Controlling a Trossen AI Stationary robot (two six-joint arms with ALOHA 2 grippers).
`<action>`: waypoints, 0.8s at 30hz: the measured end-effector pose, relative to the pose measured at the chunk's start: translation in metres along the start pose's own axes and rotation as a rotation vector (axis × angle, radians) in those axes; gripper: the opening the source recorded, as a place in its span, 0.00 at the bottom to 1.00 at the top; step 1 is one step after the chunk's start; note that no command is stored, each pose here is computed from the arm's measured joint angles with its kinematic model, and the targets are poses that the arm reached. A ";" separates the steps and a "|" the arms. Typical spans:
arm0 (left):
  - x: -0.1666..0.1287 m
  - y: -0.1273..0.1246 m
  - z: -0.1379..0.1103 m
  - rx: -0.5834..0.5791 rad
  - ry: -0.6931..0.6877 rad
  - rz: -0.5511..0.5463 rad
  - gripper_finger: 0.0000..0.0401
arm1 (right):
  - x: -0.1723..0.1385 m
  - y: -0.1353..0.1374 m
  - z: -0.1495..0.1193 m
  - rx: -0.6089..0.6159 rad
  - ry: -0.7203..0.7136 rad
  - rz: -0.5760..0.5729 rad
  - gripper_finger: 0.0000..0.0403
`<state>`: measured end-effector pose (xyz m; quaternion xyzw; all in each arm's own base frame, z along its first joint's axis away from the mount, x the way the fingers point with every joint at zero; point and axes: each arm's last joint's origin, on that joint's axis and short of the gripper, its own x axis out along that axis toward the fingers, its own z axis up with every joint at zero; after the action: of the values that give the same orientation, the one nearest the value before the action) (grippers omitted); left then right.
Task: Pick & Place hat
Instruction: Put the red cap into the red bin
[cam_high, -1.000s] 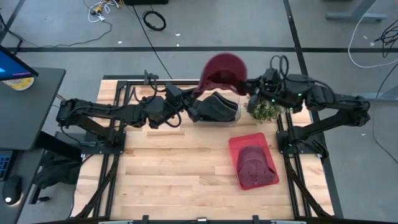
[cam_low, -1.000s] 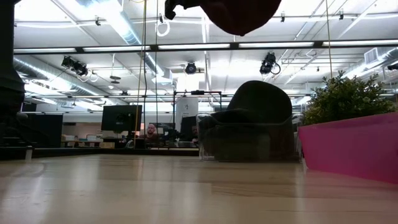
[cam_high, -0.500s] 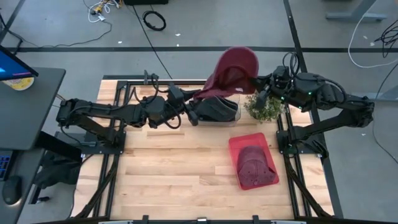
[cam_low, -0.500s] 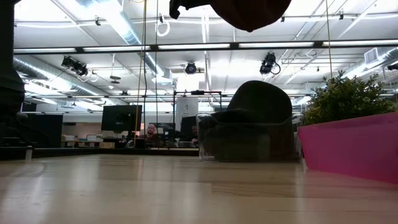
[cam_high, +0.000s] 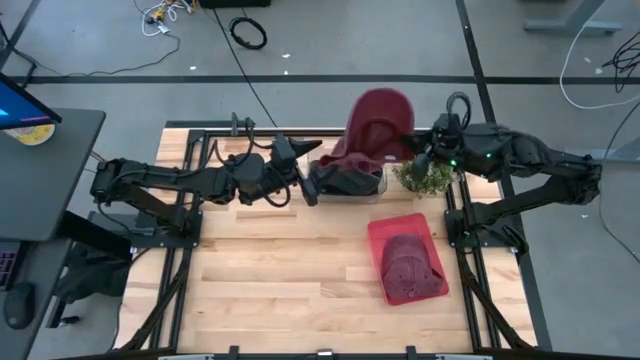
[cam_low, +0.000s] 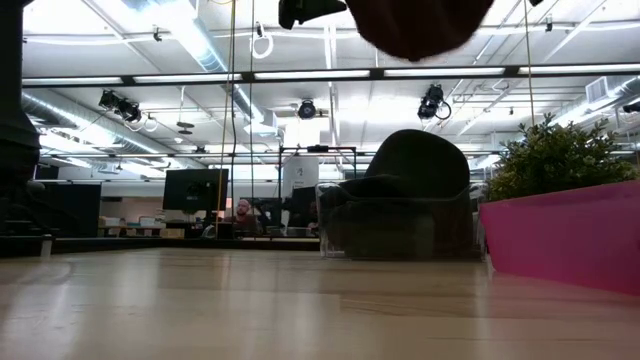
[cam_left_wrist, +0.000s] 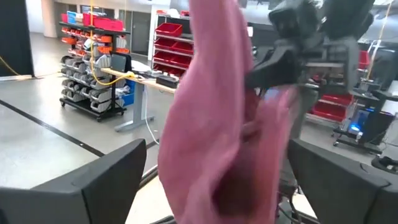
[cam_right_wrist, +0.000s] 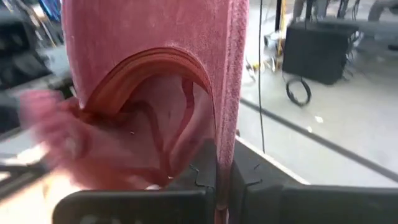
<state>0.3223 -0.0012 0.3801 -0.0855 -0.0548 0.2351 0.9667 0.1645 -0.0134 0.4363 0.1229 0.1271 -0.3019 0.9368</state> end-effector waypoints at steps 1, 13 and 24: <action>-0.001 0.000 0.001 -0.001 0.000 -0.008 0.98 | 0.000 -0.001 -0.002 -0.006 0.022 -0.005 0.01; -0.007 0.019 0.023 -0.122 -0.056 0.014 0.96 | -0.002 -0.002 -0.021 0.003 0.321 0.099 0.01; 0.015 0.055 0.006 -0.403 0.211 -0.197 0.97 | 0.024 0.013 -0.044 -0.087 0.618 0.155 0.01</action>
<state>0.3100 0.0546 0.3767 -0.2949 -0.0077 0.1136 0.9487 0.1839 -0.0020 0.3902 0.1780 0.4086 -0.1721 0.8785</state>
